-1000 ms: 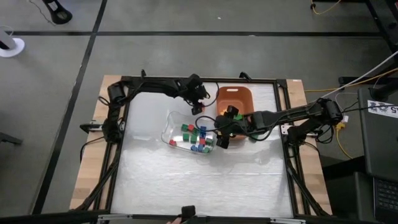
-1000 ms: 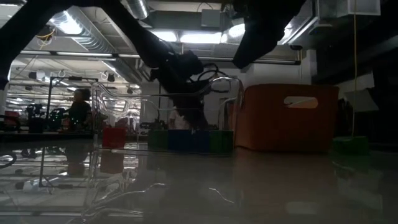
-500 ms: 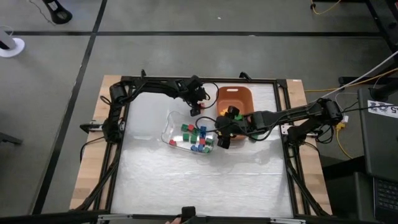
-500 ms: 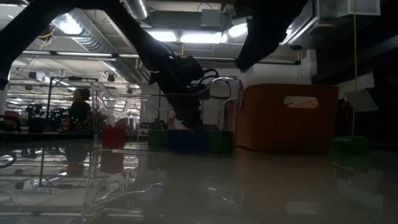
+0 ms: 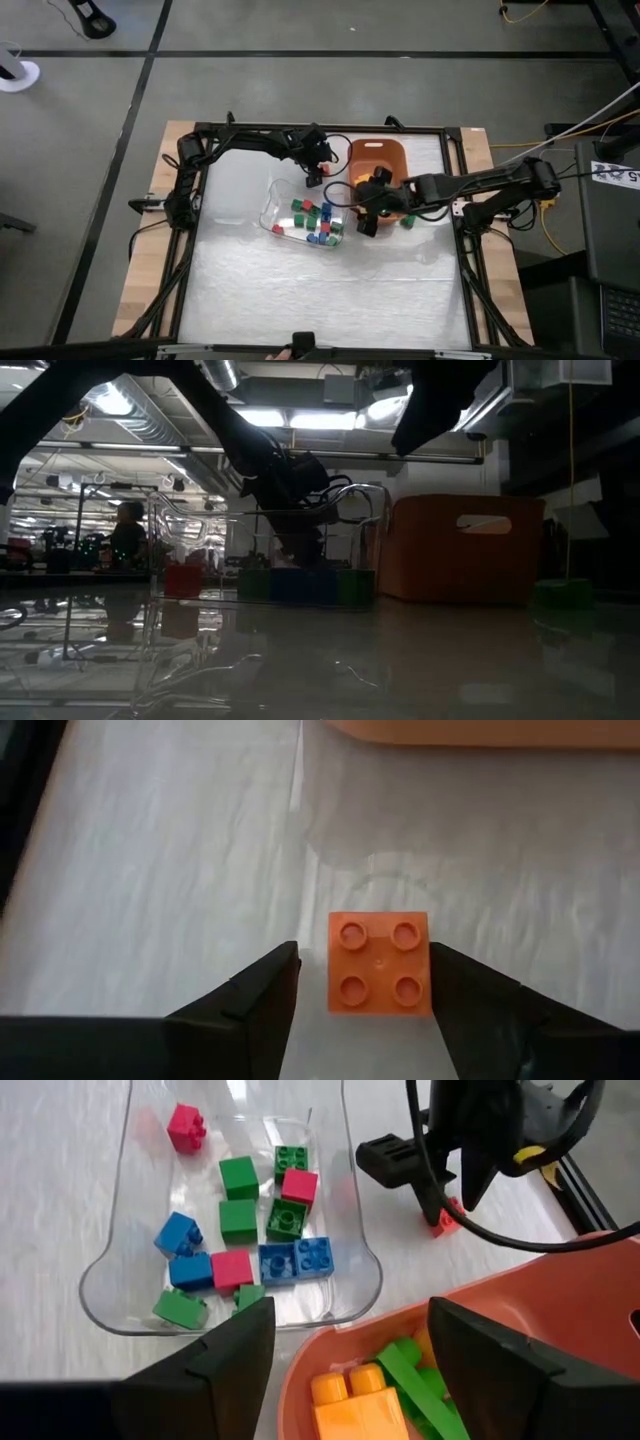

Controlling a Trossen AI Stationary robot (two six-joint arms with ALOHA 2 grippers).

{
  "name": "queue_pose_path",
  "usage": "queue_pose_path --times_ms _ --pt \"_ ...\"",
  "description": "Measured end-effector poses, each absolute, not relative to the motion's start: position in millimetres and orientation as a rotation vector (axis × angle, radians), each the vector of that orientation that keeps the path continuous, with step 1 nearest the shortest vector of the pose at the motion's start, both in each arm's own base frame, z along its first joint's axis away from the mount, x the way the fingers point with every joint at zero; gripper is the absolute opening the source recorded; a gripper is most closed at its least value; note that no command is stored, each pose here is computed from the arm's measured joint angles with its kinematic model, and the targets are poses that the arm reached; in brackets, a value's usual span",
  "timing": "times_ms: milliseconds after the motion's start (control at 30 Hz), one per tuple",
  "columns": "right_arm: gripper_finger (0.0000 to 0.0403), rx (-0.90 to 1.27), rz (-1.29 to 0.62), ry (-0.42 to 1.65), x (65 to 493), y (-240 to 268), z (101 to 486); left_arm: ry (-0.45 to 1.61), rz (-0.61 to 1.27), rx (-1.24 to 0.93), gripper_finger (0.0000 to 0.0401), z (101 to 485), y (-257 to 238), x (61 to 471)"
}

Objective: Sort blocks by size
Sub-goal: Put the small orange game piece into the transparent bin

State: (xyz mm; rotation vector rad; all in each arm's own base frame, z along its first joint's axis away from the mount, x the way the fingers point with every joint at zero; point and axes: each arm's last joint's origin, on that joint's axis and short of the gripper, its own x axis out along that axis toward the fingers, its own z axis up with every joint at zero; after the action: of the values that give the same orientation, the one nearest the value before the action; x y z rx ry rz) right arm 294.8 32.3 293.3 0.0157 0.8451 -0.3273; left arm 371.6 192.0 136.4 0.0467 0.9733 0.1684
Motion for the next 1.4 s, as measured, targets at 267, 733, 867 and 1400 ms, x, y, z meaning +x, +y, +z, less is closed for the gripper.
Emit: queue_pose_path --times_ms 267,733,867,1400 --pt "0.026 0.019 -0.326 0.835 293 32 296 0.986 0.171 0.076 0.0145 136 191 372" --pt "0.0259 0.11 -0.428 0.982 255 26 304 0.956 0.156 0.128 0.0122 163 186 369" --pt "0.0259 0.183 -0.52 1.043 235 23 307 0.91 0.175 0.147 0.0121 202 185 369" --pt "0.0259 0.467 -0.918 1.255 187 38 261 1.058 -0.07 -0.031 0.0127 288 99 326"
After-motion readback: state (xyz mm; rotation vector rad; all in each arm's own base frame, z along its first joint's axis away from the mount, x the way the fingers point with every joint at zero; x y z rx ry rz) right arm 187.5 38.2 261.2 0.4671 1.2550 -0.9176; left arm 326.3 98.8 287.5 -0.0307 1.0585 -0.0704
